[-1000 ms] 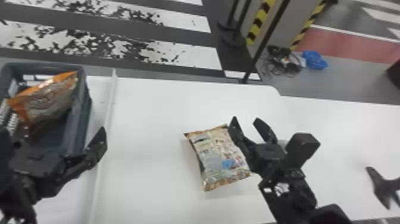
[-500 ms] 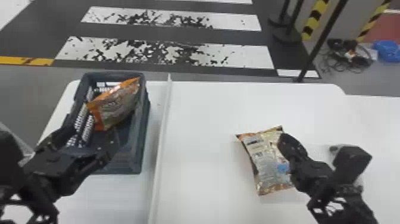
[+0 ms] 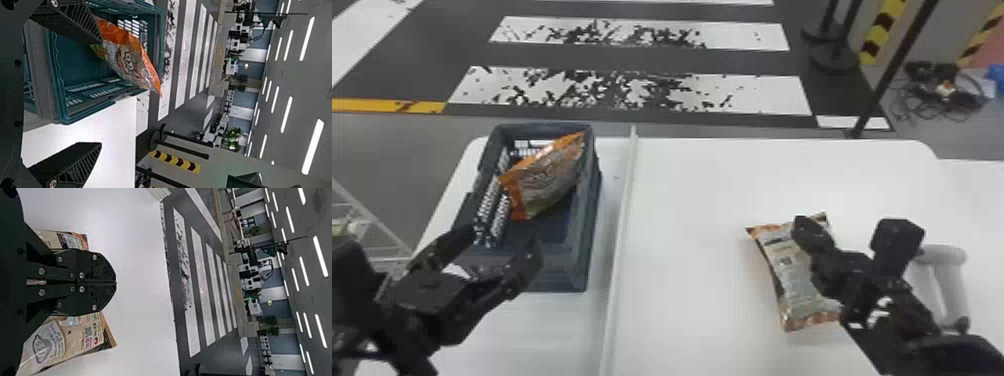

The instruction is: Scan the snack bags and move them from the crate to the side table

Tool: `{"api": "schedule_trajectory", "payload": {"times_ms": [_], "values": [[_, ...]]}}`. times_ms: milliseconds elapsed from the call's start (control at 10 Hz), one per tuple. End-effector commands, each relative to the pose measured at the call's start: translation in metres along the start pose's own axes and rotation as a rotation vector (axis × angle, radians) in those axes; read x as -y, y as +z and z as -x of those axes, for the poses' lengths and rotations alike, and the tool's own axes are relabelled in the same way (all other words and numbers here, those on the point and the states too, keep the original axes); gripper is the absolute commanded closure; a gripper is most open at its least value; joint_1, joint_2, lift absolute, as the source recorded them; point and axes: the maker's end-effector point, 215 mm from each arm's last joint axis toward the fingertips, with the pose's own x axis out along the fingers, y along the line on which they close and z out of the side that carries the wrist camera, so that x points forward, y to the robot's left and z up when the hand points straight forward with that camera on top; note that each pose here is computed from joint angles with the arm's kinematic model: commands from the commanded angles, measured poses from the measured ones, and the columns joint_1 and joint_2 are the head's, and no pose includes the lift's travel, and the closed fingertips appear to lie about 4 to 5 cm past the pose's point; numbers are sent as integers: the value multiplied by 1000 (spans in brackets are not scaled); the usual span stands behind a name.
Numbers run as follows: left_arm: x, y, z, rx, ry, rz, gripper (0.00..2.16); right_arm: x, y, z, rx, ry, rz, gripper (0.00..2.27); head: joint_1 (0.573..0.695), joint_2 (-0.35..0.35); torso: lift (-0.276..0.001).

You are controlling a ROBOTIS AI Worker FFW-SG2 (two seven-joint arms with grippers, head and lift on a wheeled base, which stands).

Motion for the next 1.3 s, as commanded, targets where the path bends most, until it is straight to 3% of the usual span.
{"api": "schedule_trajectory", "payload": {"times_ms": [0,200,400,900,1200], "values": [[-5,-6,1,-10,7,9,70,-10,-5,-8,-22,8,0,2250,695,23,-87],[-3,-10,-2,-13,-12,20,70,-16,-15,-10,-39,4,-10,2250,695,45,-87],[-2,-7,-7,-4,-25,23,70,2,-18,-9,-47,-42,-4,2250,695,51,-87],[11,-6,-11,4,-82,49,70,53,-27,2,-58,-131,-32,2250,695,-37,-87],[10,-9,-12,4,-83,59,70,63,-23,30,-11,-151,-68,2250,695,-70,-87]]}}
